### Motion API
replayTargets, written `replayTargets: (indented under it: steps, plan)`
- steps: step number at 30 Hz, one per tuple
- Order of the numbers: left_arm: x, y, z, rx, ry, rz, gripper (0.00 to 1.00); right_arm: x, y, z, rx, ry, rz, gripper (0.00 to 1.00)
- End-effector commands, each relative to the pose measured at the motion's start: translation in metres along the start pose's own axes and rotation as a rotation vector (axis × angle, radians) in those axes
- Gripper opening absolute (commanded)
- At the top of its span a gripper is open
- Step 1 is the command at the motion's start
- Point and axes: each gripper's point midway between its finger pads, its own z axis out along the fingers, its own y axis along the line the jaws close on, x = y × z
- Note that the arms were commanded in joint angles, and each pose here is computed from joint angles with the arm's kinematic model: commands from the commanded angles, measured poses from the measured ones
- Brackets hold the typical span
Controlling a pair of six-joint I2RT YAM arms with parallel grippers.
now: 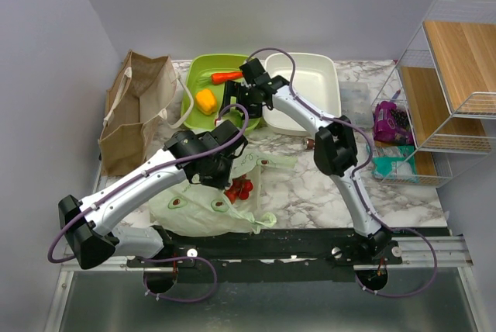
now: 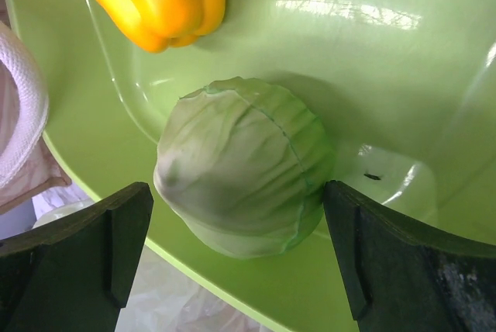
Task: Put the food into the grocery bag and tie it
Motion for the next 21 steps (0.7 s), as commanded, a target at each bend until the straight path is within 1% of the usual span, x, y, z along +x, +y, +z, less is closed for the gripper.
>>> replayTargets:
  steps: [1,10,13,17,19,21]
  plan:
    - [-0.007,0.004,-0.007,-0.018,-0.025,0.000,0.00,0.022,-0.004,0.021,-0.021,0.086,0.048,1.00]
    - [-0.007,0.004,-0.008,-0.017,-0.022,-0.014,0.00,0.040,-0.012,0.035,-0.033,0.146,0.040,0.99]
    - [-0.007,0.003,-0.008,-0.013,-0.021,-0.017,0.00,0.046,-0.016,0.038,-0.029,0.162,0.034,0.85]
    - [-0.007,0.002,-0.007,-0.010,-0.018,-0.027,0.00,0.044,-0.014,0.035,-0.040,0.153,0.021,0.49]
    - [-0.007,0.001,-0.007,-0.008,-0.016,-0.031,0.00,0.040,-0.011,0.031,-0.044,0.141,0.011,0.39]
    - [-0.007,0.001,-0.007,-0.005,-0.017,-0.033,0.00,0.036,-0.008,0.026,-0.049,0.128,0.003,0.34]
